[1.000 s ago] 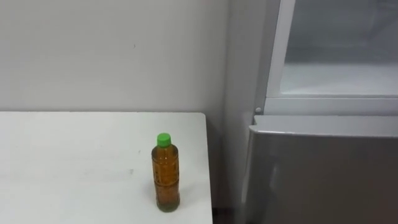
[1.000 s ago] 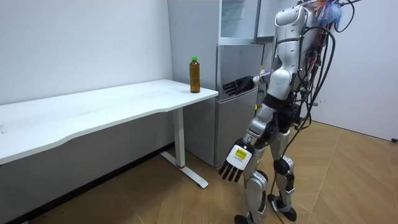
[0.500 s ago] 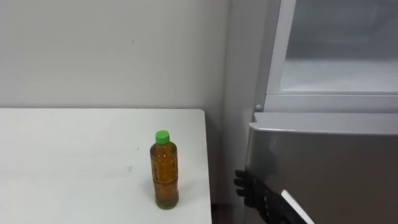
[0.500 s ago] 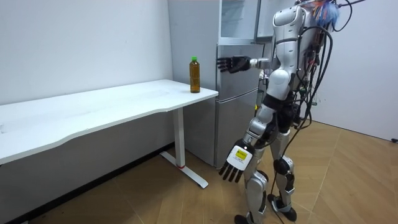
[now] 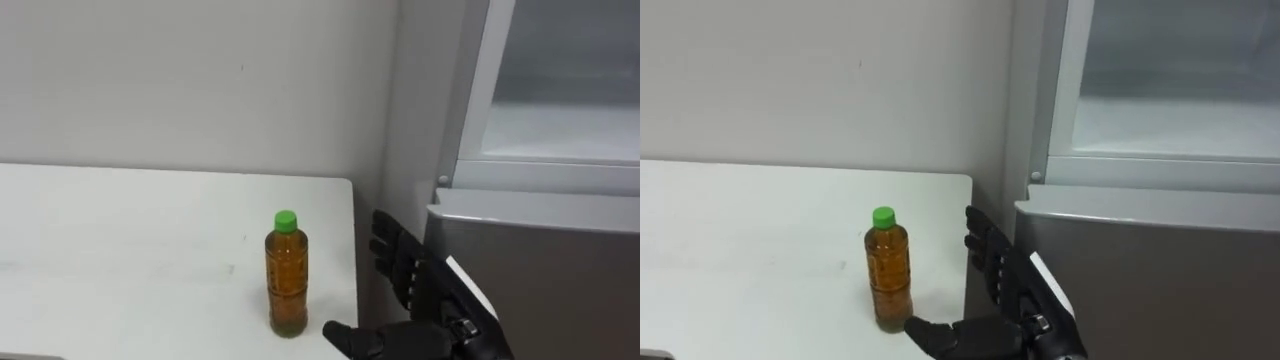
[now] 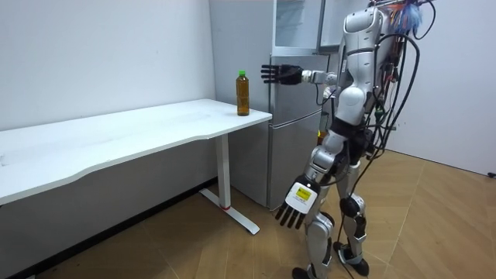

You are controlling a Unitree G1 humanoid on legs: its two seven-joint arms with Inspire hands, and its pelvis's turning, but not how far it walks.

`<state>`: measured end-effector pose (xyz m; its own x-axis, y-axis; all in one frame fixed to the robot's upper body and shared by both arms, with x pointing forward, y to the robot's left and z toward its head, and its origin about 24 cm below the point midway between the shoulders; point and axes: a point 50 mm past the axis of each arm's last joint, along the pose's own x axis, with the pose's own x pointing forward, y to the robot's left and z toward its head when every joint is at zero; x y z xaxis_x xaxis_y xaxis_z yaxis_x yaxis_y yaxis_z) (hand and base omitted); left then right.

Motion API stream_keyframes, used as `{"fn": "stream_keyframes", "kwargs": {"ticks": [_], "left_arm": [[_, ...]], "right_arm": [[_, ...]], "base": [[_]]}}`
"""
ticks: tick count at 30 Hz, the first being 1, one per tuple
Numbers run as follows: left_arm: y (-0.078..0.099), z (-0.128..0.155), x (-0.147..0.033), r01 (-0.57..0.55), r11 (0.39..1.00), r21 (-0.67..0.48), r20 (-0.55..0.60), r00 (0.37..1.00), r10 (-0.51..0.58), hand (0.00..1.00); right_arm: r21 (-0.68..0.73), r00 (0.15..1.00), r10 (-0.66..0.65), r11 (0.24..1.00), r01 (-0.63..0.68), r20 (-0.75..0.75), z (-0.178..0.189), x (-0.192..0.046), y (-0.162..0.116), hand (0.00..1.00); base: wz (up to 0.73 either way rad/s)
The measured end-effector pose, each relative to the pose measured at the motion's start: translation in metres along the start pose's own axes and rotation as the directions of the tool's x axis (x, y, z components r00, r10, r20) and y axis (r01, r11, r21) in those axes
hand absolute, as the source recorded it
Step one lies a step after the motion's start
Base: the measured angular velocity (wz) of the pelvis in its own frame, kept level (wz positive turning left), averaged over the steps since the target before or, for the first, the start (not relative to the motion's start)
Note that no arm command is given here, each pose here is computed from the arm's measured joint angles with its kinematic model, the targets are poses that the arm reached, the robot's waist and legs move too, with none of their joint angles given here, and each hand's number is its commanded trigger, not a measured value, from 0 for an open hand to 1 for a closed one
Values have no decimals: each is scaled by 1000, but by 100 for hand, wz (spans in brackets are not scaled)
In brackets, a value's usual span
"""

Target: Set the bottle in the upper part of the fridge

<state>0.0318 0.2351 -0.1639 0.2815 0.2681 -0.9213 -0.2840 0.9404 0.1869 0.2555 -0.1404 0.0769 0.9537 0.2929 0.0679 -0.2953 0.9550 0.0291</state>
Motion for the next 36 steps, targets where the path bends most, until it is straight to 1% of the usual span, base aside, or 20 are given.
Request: {"fn": "stream_keyframes", "kwargs": {"ticks": [4,7,9,12,16,22,29,33,36], "left_arm": [[0,-1,0,-5,1000,2,-8,1000,5,0],[0,1,0,-16,999,32,-1,1000,16,0],[0,2,0,-18,999,31,2,1000,18,0],[-1,3,1,-16,999,28,6,1000,15,0],[-4,5,1,-3,999,34,9,1000,3,0],[-8,4,1,7,999,35,7,1000,-7,0],[-8,5,1,0,999,37,10,1000,0,0],[-9,5,1,-4,999,42,9,1000,4,0],[-10,8,2,-11,997,75,9,1000,10,0]], "right_arm": [[51,998,-47,998,48,-30,-8,5,-5,0],[109,998,-54,992,58,-34,-10,8,-4,0],[113,998,-54,992,59,-43,-13,10,-3,0],[107,995,-50,992,59,-90,-25,15,1,0],[100,985,-81,990,96,-149,-38,19,-2,0],[102,989,-69,991,83,-133,-33,26,7,0],[91,993,-95,991,101,-74,-18,40,12,0],[75,991,-102,991,109,-82,-21,40,16,0],[48,986,-125,990,131,-110,-26,45,14,0]], "base": [[5],[0],[0],[2],[10],[12],[8],[7],[0]]}}
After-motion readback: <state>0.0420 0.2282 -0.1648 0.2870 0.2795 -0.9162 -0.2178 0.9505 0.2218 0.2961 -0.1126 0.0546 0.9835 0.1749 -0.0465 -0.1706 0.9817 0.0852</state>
